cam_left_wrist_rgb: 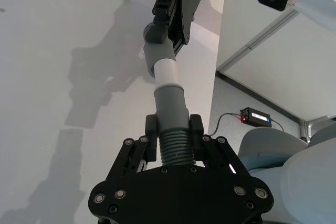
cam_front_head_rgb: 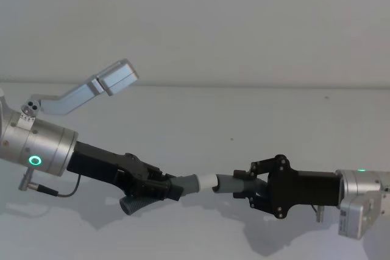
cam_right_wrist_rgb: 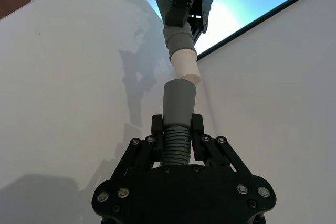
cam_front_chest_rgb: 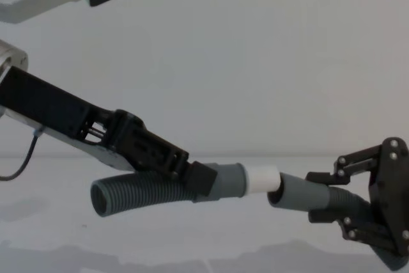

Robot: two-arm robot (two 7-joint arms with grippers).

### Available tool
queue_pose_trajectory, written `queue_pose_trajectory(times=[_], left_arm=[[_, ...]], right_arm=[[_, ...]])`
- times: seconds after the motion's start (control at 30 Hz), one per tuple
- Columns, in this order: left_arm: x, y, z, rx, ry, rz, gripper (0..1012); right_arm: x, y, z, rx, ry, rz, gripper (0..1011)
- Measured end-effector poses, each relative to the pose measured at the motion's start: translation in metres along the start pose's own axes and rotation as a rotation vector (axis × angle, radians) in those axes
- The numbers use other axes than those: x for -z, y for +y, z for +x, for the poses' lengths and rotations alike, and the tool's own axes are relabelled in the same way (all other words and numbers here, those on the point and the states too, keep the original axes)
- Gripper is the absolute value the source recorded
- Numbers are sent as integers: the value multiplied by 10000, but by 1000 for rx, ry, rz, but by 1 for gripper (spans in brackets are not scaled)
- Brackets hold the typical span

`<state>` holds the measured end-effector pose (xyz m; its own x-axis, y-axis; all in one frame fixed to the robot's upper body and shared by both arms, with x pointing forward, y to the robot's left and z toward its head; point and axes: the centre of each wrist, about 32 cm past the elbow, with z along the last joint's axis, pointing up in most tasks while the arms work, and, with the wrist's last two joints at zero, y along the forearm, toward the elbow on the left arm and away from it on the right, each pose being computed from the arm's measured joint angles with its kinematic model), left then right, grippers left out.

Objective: Use both hands to pick up one end of the pipe from the table, align the ends, and insert them.

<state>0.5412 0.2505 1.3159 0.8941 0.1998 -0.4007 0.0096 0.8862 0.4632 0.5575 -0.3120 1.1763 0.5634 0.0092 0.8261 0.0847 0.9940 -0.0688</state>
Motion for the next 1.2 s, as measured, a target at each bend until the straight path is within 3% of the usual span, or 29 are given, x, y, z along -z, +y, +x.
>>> queue_pose_trajectory(times=[0.73,1.2], left_arm=[[6,21,-1,-13,21,10,349],[-24,0,60,-7,23,8,349]], right_arm=[[24,12,16,13,35,-5,278],[36,21,12,4,40,-1,278]])
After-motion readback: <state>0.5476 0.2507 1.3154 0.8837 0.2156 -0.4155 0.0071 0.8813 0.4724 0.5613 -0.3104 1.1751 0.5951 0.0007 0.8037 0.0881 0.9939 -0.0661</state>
